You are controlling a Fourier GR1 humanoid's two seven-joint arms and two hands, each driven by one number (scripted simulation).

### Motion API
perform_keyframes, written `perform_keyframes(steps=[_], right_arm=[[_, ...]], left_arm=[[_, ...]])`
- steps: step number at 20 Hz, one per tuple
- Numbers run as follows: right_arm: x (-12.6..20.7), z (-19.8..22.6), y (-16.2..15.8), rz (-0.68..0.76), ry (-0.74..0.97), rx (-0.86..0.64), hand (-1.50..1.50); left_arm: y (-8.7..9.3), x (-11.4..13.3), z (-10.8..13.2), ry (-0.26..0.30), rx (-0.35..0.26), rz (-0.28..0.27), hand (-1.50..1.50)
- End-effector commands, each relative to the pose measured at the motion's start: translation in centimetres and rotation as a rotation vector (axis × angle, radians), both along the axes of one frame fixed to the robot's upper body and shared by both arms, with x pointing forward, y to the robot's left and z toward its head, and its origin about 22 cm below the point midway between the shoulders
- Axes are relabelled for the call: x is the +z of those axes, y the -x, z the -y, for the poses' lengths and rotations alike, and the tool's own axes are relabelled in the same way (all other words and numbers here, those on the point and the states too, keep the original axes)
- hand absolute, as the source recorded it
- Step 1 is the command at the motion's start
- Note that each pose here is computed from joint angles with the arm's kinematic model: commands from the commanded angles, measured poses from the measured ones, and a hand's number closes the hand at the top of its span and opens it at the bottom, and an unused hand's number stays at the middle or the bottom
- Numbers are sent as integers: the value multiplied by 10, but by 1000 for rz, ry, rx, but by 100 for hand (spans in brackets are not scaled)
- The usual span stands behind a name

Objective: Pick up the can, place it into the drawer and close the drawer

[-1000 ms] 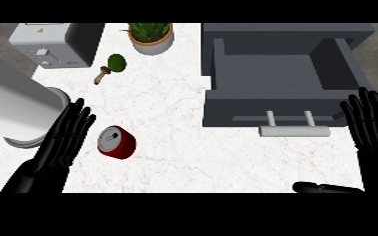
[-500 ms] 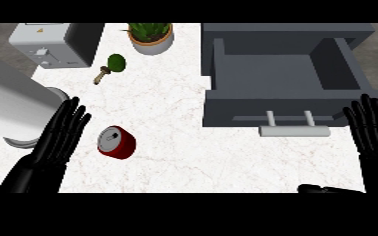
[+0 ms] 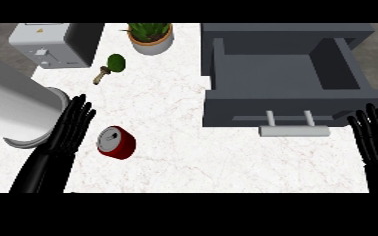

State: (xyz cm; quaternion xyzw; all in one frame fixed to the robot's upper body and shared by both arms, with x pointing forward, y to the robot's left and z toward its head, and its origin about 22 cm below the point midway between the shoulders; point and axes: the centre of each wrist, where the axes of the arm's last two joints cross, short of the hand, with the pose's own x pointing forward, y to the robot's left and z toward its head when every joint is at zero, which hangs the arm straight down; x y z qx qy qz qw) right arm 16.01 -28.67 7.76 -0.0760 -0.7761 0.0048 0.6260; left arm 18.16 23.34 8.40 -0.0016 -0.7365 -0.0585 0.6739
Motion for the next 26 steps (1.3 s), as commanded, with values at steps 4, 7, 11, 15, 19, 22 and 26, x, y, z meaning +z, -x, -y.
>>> perform_keyframes(steps=[4,7,11,15,19,22,26], right_arm=[[3,-1,-8,14,-14,26,-150],[-7,12,4,17,3,11,-150],[-1,27,-10,2,2,0,-150],[-3,18,-7,4,3,-10,-150],[-18,-4,-11,2,-7,18,-150],[-9,12,-11,8,1,10,-150],[-12,14,-14,-3,14,19,-150]], left_arm=[[-17,-48,15,-24,14,-18,-150],[-32,-60,-5,0,47,-23,-150],[5,-44,-16,-23,58,-32,-150],[-8,-72,-46,-9,69,-41,-150],[-8,-98,-38,-22,84,-40,-150],[-13,-103,-60,-34,84,-37,-150],[-25,-99,-62,-36,80,-66,-150]])
